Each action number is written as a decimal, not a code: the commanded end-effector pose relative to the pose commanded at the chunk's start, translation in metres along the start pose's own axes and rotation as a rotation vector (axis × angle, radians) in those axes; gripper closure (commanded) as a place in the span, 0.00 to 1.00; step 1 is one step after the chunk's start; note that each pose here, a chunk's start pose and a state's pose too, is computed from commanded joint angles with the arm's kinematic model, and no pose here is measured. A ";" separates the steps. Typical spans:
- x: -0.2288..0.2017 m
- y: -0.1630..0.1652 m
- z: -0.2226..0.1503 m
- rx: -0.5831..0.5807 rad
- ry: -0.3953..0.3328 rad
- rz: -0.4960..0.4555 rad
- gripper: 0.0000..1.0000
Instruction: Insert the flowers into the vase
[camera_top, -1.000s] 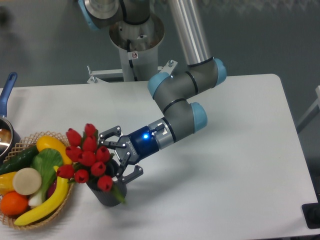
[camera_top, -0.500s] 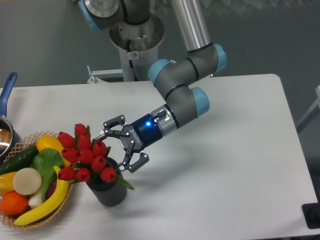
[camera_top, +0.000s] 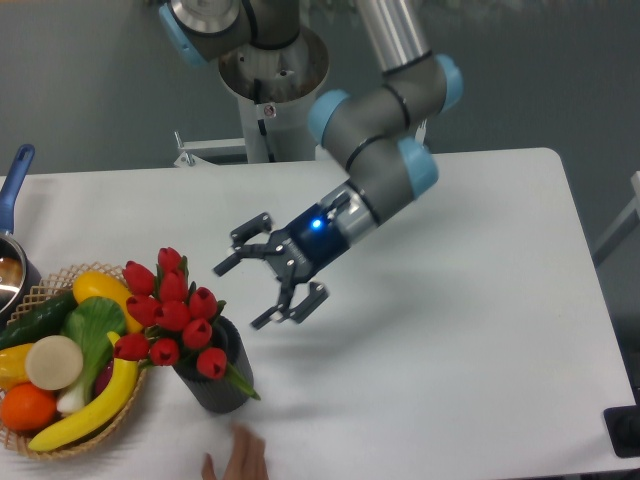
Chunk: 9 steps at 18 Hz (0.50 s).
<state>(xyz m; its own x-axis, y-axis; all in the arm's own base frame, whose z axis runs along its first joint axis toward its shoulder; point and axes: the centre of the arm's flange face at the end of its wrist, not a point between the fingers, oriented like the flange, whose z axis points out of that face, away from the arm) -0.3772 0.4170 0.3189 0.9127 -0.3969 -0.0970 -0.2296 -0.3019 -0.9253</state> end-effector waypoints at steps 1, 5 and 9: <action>-0.009 0.002 -0.023 -0.038 -0.047 0.006 0.00; -0.021 -0.003 -0.095 -0.173 -0.191 0.020 0.00; -0.031 -0.006 -0.172 -0.274 -0.341 0.017 0.00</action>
<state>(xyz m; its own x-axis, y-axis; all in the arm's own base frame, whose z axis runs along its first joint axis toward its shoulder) -0.4629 0.2817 0.3904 0.9569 -0.1085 -0.2694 -0.2846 -0.5348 -0.7956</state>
